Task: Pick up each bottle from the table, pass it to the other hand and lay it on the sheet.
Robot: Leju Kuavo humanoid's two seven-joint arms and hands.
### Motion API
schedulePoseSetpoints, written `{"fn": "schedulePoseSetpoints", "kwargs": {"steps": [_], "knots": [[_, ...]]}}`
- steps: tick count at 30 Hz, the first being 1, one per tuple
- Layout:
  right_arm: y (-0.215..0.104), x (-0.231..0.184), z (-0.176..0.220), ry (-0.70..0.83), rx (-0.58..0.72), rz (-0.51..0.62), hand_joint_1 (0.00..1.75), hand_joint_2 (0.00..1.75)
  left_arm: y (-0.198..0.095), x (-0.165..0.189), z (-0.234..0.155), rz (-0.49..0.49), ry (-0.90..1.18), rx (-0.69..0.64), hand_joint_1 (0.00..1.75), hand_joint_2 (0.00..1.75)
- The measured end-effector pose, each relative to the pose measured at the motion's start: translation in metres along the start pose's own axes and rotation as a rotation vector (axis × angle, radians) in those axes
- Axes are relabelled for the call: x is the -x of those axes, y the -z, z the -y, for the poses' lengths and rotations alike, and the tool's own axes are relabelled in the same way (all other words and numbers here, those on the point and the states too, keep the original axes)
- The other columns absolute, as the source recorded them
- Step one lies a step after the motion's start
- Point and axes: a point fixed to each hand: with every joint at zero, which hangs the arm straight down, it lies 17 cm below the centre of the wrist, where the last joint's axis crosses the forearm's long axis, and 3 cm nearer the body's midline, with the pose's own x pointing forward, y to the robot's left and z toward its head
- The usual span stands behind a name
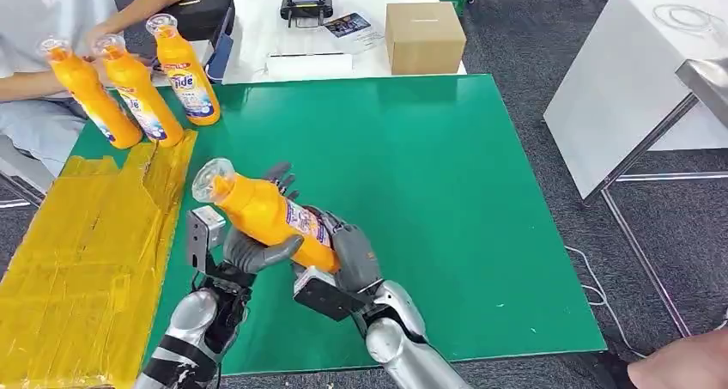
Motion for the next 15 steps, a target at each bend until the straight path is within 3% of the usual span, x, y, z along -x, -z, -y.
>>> {"fn": "schedulePoseSetpoints", "kwargs": {"steps": [7,8,15], "knots": [[0.001,0.001,-0.002,0.002,-0.005,-0.004,1.75,1.75,0.0,-0.008,-0.007,0.037,0.035,-0.059,1.26,1.75],[0.001,0.001,-0.003,0.003,-0.006,-0.004,1.75,1.75,0.0,-0.008,-0.008,0.038,0.034,-0.061,1.75,1.75],[0.002,-0.001,-0.004,0.001,-0.009,0.001,1.75,1.75,0.001,-0.012,-0.01,0.049,0.047,-0.08,1.75,1.75]]}}
